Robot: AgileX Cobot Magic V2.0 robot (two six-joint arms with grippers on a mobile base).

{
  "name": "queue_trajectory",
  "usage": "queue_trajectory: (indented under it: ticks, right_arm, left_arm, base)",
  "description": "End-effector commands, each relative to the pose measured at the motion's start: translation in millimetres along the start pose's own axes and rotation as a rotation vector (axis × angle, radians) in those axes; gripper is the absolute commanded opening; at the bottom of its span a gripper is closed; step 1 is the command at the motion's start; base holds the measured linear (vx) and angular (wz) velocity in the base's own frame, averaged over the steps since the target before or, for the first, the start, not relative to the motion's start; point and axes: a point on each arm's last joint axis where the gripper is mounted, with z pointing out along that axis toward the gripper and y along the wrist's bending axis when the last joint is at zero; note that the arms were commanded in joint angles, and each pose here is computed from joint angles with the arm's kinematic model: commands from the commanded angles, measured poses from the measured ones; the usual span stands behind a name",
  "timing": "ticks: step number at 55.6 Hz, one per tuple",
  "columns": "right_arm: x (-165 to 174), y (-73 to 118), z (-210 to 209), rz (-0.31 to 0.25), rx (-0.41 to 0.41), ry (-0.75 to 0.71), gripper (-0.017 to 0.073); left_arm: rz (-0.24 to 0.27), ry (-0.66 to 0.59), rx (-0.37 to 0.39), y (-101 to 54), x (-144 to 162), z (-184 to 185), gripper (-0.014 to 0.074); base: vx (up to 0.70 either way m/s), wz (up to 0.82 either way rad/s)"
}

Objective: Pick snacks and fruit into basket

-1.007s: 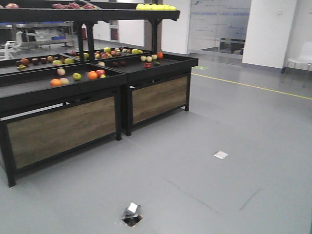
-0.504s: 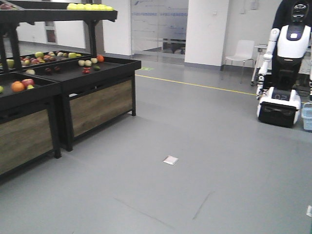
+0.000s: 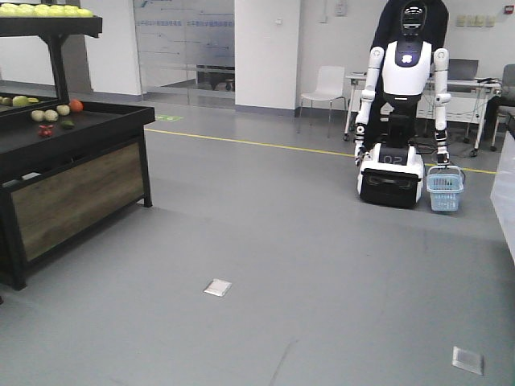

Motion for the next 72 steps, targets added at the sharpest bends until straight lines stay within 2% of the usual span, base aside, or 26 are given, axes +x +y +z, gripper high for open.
queue_trajectory:
  ticks: [1, 72]
  right_arm:
    - [-16.7, -1.5, -3.7, -0.012, 0.011, -0.117, -0.0008]
    - [-16.7, -1.4, -3.7, -0.010, 0.009, -0.117, -0.0008]
  left_arm:
    - [-0.014, -0.129, -0.010, 0.6, -20.0, -4.3, 0.0151]
    - [-0.014, -0.128, -0.010, 0.6, -19.9, -4.1, 0.0151]
  base:
    - [0.52, -0.28]
    - [0.58, -0.24]
